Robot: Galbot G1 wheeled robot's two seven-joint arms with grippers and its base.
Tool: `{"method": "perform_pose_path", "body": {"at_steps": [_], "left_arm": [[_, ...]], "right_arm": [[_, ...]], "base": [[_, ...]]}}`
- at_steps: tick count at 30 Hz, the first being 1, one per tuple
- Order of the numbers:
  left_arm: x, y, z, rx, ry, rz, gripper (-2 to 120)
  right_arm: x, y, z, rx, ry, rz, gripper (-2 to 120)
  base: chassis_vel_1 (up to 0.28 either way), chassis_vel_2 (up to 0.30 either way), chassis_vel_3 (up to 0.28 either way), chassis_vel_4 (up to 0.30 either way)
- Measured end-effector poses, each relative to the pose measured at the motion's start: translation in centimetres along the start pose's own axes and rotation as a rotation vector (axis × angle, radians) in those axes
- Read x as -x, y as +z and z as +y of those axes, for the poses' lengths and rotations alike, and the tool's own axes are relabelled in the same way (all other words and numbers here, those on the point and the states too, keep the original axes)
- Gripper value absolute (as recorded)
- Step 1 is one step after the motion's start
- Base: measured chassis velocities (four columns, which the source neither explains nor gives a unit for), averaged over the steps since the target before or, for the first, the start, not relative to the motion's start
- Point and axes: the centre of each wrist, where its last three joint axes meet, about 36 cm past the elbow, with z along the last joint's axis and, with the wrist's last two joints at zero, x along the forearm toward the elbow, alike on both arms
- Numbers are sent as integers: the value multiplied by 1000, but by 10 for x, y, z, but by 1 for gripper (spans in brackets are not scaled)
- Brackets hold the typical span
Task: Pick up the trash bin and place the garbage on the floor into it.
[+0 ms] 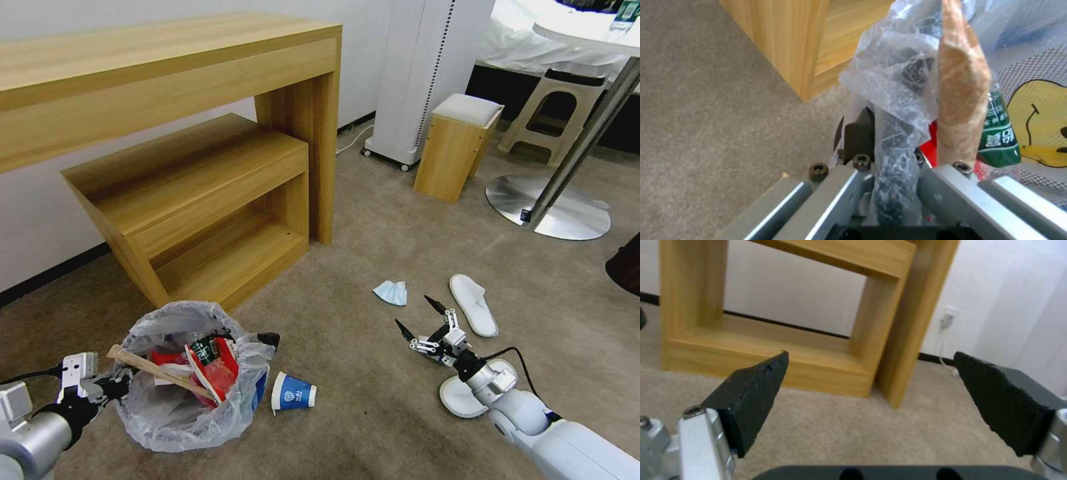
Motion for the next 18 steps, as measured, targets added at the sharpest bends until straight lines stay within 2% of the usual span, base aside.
{"method": "perform_pose_path", "body": {"at_steps": [9, 18], "left_arm": [[3, -1, 1, -3, -1, -14, 0], [4, -1, 2, -8, -2, -17, 0]], "right_arm": [[13, 15, 11, 10, -82, 14, 94], [26, 24, 36, 31, -173, 19, 95]], "base": [[4, 4, 4, 7], [0, 0, 0, 0]]}}
